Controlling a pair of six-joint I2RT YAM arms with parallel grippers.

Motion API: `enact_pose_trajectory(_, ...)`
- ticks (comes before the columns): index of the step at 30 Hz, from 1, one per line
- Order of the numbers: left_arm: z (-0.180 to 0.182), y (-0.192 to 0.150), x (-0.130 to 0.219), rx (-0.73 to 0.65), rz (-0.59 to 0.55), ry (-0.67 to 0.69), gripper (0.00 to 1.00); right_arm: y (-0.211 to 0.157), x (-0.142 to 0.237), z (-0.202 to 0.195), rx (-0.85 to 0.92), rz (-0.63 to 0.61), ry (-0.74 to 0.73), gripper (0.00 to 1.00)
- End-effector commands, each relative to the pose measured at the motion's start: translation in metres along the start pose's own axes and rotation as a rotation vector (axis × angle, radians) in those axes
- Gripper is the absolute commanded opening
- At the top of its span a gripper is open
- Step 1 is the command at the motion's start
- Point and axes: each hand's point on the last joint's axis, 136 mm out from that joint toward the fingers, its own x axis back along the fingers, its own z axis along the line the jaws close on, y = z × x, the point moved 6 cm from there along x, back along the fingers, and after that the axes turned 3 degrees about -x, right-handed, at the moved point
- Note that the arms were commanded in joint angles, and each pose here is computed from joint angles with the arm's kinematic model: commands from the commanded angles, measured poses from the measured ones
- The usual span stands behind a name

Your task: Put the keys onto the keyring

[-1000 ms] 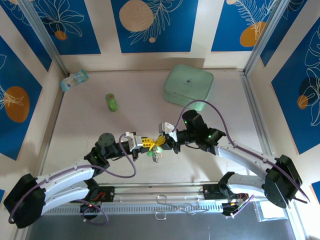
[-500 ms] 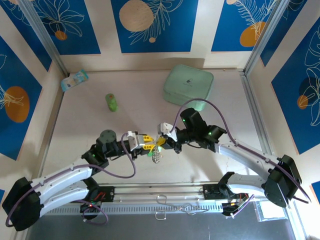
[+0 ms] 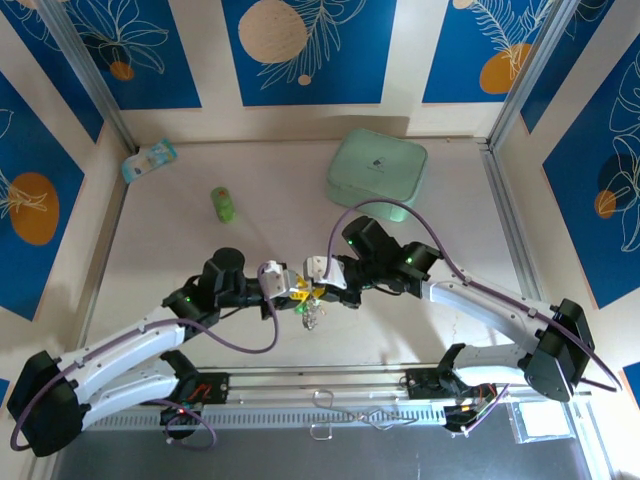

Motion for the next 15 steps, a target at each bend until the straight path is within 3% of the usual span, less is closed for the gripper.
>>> enact_pose_trajectory(1, -0.0008, 0.0107, 0.0002, -0.039, -0.017, -0.027, 0.20, 0.0168, 0.0072, -0.0004, 0.049, -0.032, -0.004, 0.00)
enact_pose_trajectory(9, -0.0007, 0.0159, -0.0006, -0.044, -0.056, -0.031, 0.13, 0.0228, 0.0011, 0.0006, 0.061, -0.041, 0.007, 0.00)
enact_pose_trajectory(15, -0.0024, 0.0182, 0.0029, -0.052, -0.083, -0.023, 0.00, 0.0201, 0.0050, -0.0011, 0.038, -0.066, -0.008, 0.03)
